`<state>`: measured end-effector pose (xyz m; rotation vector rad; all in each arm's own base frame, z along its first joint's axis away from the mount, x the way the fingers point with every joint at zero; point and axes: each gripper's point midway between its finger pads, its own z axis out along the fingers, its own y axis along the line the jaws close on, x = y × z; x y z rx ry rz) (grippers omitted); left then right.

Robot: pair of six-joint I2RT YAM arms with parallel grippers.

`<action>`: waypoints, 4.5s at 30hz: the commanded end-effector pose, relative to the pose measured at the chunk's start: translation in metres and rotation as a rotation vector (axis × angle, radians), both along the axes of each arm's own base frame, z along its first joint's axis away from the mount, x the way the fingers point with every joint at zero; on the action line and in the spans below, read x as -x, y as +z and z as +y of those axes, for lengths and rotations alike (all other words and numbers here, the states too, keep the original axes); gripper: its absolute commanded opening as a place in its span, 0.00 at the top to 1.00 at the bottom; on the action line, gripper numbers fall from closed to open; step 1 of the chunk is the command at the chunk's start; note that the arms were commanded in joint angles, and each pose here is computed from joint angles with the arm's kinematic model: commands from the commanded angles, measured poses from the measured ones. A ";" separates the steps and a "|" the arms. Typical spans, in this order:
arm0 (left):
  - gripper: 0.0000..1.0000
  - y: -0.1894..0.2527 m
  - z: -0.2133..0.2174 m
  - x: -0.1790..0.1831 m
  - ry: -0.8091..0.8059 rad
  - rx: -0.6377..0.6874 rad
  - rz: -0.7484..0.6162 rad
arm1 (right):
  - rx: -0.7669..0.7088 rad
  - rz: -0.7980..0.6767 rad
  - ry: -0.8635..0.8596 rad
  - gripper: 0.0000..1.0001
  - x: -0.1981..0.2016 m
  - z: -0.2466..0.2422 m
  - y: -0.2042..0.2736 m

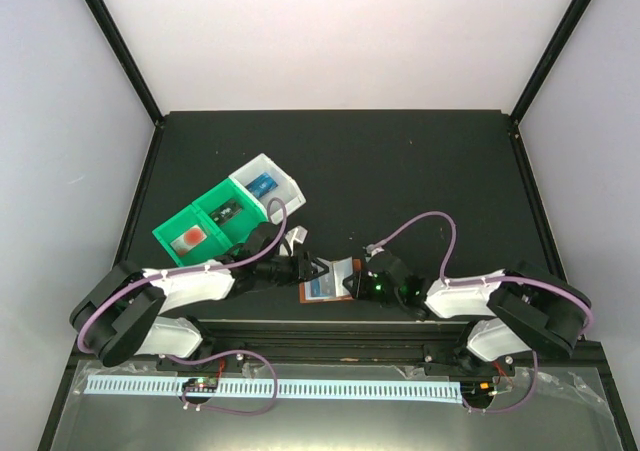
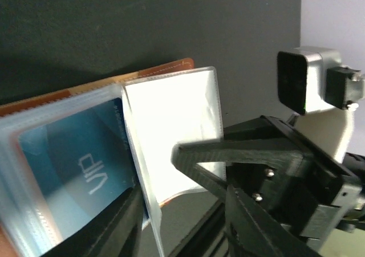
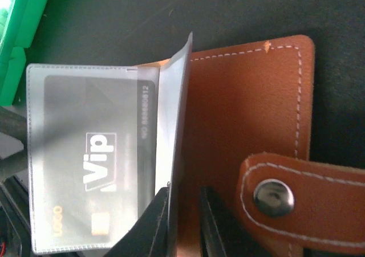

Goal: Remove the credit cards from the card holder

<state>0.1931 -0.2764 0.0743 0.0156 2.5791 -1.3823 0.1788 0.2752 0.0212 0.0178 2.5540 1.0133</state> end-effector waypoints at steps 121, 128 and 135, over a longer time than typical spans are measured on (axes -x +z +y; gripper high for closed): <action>0.54 -0.030 -0.007 -0.016 0.042 -0.167 -0.071 | 0.163 -0.203 0.057 0.88 -0.021 -0.009 0.053; 0.54 -0.033 -0.008 -0.013 0.035 -0.155 -0.056 | 0.212 -0.148 0.068 0.93 -0.021 -0.008 0.024; 0.54 -0.032 -0.009 -0.015 0.040 -0.148 -0.062 | 0.241 -0.076 0.064 0.96 -0.010 -0.017 -0.013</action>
